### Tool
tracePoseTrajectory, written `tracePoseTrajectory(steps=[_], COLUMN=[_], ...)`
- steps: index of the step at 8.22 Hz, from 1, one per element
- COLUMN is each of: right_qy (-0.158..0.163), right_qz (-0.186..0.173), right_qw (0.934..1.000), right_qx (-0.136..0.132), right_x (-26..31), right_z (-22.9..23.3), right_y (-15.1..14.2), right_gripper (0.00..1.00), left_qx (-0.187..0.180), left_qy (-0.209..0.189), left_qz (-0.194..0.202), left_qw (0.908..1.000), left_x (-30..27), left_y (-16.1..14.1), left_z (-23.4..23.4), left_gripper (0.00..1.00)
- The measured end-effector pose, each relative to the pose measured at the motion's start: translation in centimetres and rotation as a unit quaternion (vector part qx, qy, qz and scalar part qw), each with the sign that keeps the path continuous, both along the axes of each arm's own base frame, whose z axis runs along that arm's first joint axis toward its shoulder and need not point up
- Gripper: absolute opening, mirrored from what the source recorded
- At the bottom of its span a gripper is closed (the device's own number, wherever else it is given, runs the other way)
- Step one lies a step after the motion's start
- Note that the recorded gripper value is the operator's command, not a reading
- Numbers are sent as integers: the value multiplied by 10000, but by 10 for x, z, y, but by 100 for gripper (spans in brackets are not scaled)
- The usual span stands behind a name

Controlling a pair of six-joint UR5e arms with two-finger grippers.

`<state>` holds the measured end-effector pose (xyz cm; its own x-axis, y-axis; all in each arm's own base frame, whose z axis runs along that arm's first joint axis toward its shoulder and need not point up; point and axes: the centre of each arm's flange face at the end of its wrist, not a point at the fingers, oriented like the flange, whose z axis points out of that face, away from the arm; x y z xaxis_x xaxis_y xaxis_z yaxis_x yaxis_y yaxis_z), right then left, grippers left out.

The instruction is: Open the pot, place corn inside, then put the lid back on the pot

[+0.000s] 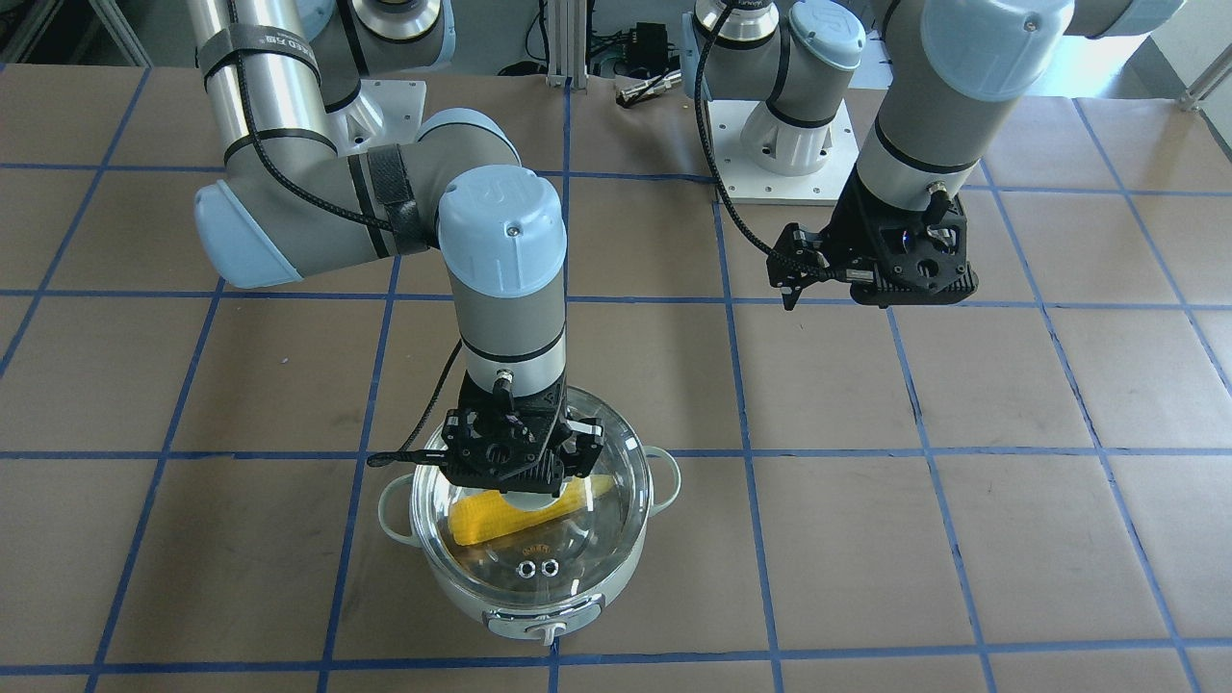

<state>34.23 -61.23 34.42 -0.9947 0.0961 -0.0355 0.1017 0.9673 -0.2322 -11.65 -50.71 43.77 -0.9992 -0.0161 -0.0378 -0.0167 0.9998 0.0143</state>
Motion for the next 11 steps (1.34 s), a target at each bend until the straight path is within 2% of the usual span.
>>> tracePoseTrajectory(steps=[1, 2, 3, 5, 9, 10, 11], right_qy=[7, 13, 19, 32, 18, 17, 12], right_qz=[23, 40, 47, 82, 142, 149, 153], right_qw=[10000, 10000, 10000, 10000, 9999, 9999, 9999], right_qx=[4, 9, 22, 25, -48, -50, -60], right_x=[0, 0, 0, 0, 0, 0, -1], right_z=[0, -1, -2, -3, 6, 7, 8], right_y=[0, 0, 0, -1, -2, -2, -2], right_gripper=[57, 77, 85, 90, 87, 97, 100], left_qx=[0, 1, 2, 4, -25, -107, -185], left_qy=[-2, -4, -4, -5, 18, 37, 49], left_qz=[-4, -1, -5, -4, 4, 16, 46], left_qw=[10000, 10000, 10000, 10000, 10000, 9999, 9998], left_x=[0, 0, 0, 0, -1, -1, 1], left_y=[0, 0, 0, 0, -1, -2, -3], left_z=[0, 0, 0, 0, 1, 5, 10], left_gripper=[100, 100, 100, 100, 100, 100, 100])
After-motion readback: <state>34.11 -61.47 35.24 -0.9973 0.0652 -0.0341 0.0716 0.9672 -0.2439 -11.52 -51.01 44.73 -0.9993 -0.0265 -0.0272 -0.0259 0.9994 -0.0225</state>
